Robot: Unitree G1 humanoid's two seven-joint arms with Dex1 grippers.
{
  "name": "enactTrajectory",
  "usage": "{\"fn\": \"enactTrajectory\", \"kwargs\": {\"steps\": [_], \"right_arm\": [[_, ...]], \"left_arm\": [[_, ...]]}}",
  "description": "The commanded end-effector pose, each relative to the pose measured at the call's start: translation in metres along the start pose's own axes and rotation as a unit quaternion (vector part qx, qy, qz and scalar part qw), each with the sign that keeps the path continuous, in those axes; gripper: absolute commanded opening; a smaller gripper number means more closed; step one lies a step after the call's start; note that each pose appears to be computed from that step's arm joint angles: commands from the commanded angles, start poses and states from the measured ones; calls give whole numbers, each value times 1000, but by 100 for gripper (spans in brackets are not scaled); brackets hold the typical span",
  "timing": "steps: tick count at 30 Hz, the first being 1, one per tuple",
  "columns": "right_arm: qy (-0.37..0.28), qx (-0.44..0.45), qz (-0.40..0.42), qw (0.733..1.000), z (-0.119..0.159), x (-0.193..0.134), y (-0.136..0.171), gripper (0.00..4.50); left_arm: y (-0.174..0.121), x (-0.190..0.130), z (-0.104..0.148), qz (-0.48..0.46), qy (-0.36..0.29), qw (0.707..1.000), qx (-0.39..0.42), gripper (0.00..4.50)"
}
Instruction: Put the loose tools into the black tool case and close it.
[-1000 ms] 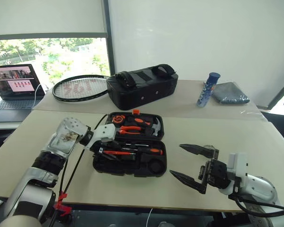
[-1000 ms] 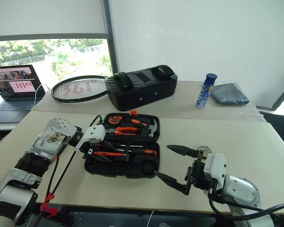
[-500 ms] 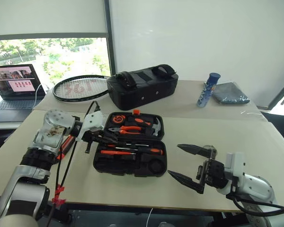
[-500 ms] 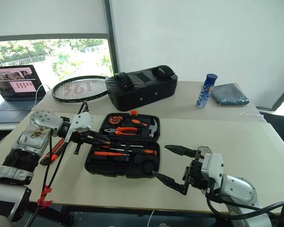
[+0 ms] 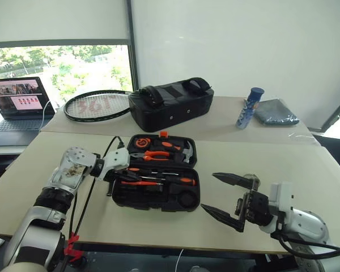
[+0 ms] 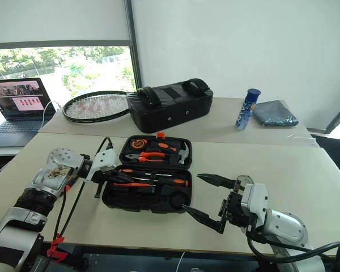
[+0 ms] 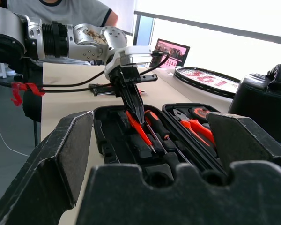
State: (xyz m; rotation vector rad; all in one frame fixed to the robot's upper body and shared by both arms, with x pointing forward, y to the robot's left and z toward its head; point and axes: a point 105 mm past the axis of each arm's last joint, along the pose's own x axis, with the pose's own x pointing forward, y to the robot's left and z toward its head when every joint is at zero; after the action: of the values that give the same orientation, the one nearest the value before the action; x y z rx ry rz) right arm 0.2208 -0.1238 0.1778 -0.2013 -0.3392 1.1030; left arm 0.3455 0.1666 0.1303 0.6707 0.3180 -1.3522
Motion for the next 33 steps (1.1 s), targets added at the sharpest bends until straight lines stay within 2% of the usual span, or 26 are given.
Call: {"fn": "enactTrajectory", "kwargs": {"steps": [1,7,18,21,25,29,33], "right_arm": [[-6,-13,2,1000,7,1,1,450],[-6,-11,0,1000,6,1,1,450],[-7,-9,1,1000,4,1,2,450],[-6,-8,0,1000,4,0,2,450],[-5,-6,0,1000,3,-1,3,450],[-5,-5,3,1000,2,0,4,450],[-7,-7,5,1000,2,2,2,450]], "left_arm": [[-1,0,-1,1,8,1000,0,7],[-12,0,-7,-26,21,999,-16,7],[-10,4,-14,1,28,999,-42,7],[-18,2,3,-25,-28,999,-24,7],[-11,-7,22,-5,-89,995,-36,7],[7,-8,19,54,-84,994,-43,7],[11,0,7,71,-57,995,-52,7]]}}
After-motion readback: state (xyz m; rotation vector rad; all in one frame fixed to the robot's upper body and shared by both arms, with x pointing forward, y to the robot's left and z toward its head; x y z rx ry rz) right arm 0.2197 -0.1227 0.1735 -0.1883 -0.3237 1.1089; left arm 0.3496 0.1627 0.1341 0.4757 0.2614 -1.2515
